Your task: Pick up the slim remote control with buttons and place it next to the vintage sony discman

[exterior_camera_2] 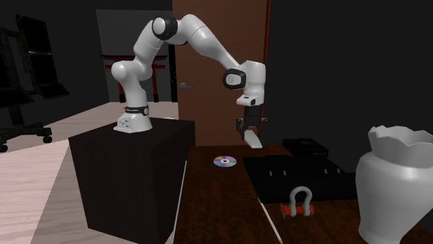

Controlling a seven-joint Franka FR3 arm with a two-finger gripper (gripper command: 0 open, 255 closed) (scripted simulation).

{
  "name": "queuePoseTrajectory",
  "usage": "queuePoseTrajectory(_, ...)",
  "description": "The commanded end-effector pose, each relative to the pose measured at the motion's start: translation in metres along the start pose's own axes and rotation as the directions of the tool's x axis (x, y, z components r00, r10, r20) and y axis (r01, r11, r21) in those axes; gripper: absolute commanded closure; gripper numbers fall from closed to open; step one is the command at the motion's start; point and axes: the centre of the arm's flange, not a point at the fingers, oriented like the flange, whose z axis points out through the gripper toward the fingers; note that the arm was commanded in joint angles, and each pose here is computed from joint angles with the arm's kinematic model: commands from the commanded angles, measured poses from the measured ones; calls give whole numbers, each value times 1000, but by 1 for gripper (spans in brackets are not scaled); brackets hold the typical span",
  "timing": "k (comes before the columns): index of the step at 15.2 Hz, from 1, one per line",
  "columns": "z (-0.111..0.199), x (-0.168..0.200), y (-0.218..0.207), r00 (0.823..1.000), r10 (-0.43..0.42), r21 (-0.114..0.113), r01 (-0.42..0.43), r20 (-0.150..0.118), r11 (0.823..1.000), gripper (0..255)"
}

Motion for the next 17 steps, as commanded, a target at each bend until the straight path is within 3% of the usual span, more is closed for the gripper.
queuePoseTrajectory(1,-2,-21,-15,1000,2,0,-2,0,1000,255)
queuePoseTrajectory(12,-3,-141,-96,1000,2,0,-2,0,1000,255)
queuePoseTrajectory(17,19,-148,-101,1000,2,0,-2,0,1000,255)
